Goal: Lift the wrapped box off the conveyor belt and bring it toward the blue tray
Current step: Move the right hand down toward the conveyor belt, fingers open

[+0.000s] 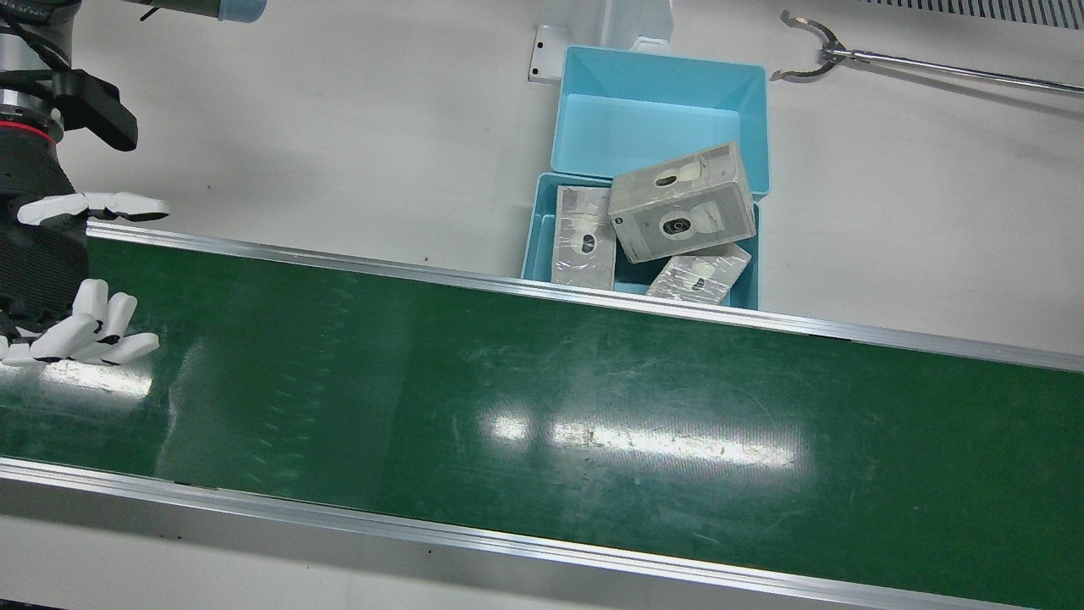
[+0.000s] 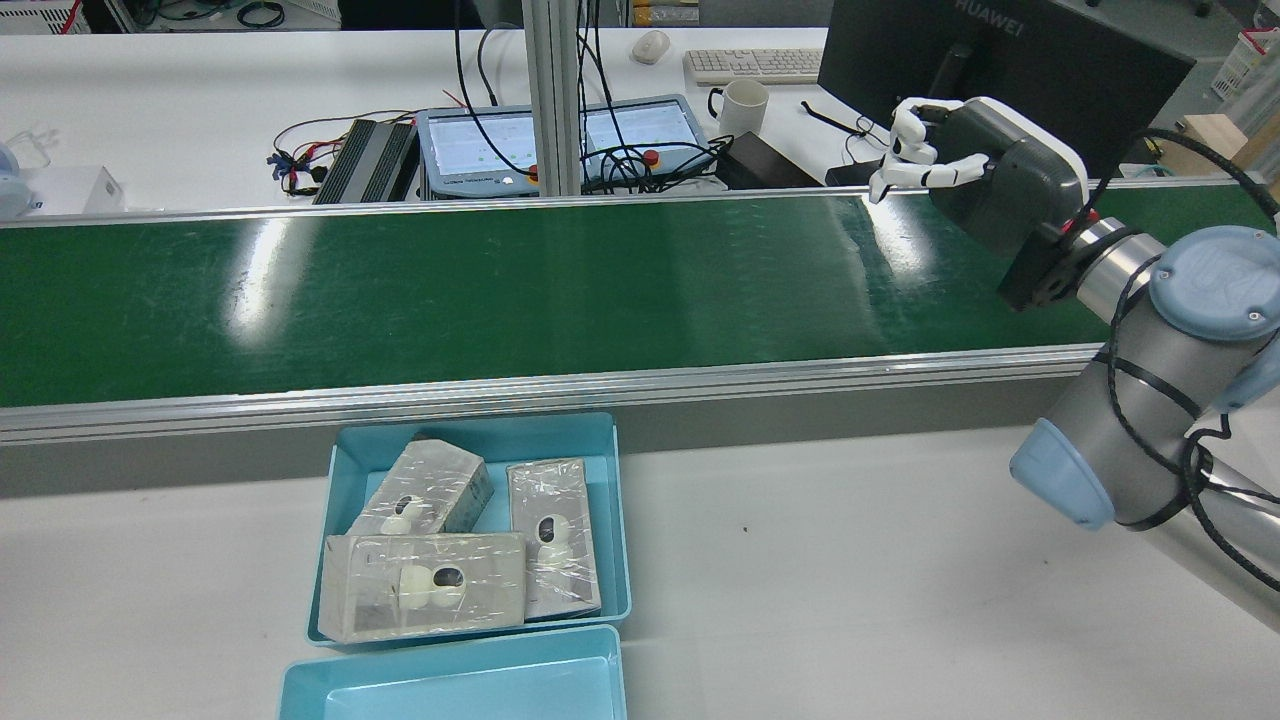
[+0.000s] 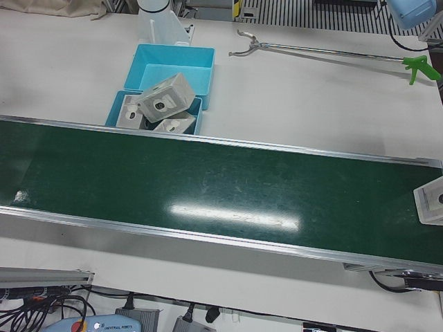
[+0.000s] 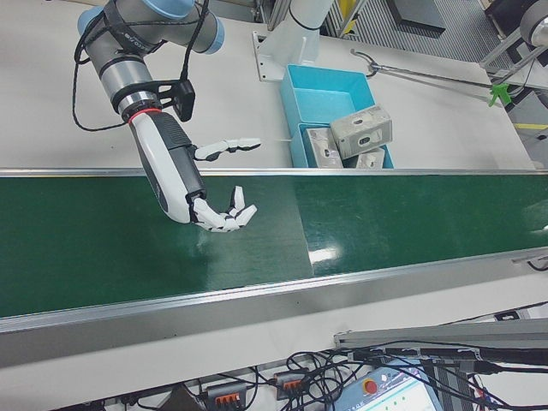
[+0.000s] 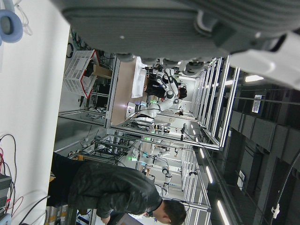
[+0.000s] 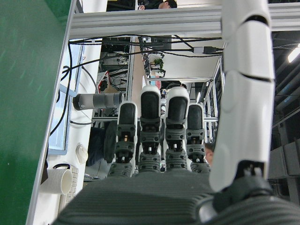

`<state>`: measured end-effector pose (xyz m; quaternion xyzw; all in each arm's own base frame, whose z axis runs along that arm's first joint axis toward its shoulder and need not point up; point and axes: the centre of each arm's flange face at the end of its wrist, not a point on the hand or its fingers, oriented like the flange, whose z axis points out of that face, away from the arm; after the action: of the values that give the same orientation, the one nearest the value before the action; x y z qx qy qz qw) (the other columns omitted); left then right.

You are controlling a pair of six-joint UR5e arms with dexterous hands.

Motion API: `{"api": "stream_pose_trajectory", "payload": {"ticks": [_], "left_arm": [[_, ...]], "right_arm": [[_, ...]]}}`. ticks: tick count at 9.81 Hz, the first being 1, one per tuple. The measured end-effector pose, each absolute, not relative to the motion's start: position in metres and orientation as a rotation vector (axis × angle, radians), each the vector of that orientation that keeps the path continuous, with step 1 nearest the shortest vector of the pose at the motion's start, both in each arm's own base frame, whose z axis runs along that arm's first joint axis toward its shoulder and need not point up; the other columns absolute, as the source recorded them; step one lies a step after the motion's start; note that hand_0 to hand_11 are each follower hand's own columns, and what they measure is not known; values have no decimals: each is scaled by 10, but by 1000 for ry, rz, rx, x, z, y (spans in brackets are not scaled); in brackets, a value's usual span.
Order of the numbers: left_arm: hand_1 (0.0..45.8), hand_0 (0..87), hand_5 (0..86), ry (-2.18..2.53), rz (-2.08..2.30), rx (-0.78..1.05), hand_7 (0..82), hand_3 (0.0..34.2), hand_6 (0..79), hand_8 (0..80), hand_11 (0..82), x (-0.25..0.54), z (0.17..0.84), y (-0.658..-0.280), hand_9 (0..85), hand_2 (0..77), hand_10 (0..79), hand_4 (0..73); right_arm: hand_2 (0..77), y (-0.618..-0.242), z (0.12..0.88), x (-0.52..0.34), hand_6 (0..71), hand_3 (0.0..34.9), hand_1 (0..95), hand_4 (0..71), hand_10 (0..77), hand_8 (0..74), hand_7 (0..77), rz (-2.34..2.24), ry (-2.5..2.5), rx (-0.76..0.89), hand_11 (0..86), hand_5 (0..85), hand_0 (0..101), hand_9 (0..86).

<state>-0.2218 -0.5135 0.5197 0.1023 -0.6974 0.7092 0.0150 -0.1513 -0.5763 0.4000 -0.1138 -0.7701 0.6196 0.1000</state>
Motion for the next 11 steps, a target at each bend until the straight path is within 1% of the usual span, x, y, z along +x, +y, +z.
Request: {"api": "stream_pose_trajectory", "payload": {"ticks": [1,2,3,4,5,6,7,9,10,11], "left_arm": [[0,0,5,-2170,2207,318,5,0,5,5,5,-222,520,-514,5,5,5,0],[0,0,5,-2170,2207,318,5,0,5,5,5,-222,520,-514,5,5,5,0],[0,0,5,-2170,2207,318,5,0,5,5,5,-222,520,-514,5,11,5,0],[0,0,5,-2170,2207,318,5,0,5,5,5,-222,520,-514,5,11,5,0],[0,0,5,-2170,2207,318,5,0,5,5,5,-222,520,-514,5,5,0,0],[0,0,5,-2170,2207,318,5,0,5,5,5,-222,520,-514,5,5,0,0],[0,0,5,-2170,2207,318,5,0,5,5,5,-222,520,-514,5,5,5,0],[0,0,5,-2170,2207,318,5,0,5,5,5,-222,520,-514,5,11,0,0],[0,0,5,-2170,2207,318,5,0,5,5,5,-222,520,-514,5,5,5,0],[0,0,5,-2170,2207,318,5,0,5,5,5,-222,520,-514,5,5,5,0]], "right_arm": [[109,-576,400,-153,371,0,131,289,404,387,420,1827,-2272,-342,387,507,476,387],[109,-576,400,-154,371,0,131,109,202,387,420,1823,-2270,-345,218,333,476,387],[109,-576,399,-154,371,0,131,109,202,387,420,1821,-2270,-346,218,333,476,387],[93,-576,399,-154,196,0,142,87,0,180,251,1819,-2271,-348,22,38,476,196],[93,-575,398,-157,11,0,125,60,0,0,60,1815,-2270,-352,16,49,474,16],[44,-575,397,-160,11,0,109,60,0,0,60,1810,-2268,-358,11,49,470,16],[44,-574,396,-163,33,0,109,60,0,33,76,1806,-2267,-363,16,44,470,16],[44,-574,394,-165,33,0,109,60,0,33,87,1793,-2275,-371,11,44,470,16],[44,-574,394,-166,33,0,104,71,0,33,87,1788,-2278,-374,11,38,467,16],[33,-574,395,-168,38,0,104,71,0,33,87,1786,-2278,-376,11,33,465,16]]}}
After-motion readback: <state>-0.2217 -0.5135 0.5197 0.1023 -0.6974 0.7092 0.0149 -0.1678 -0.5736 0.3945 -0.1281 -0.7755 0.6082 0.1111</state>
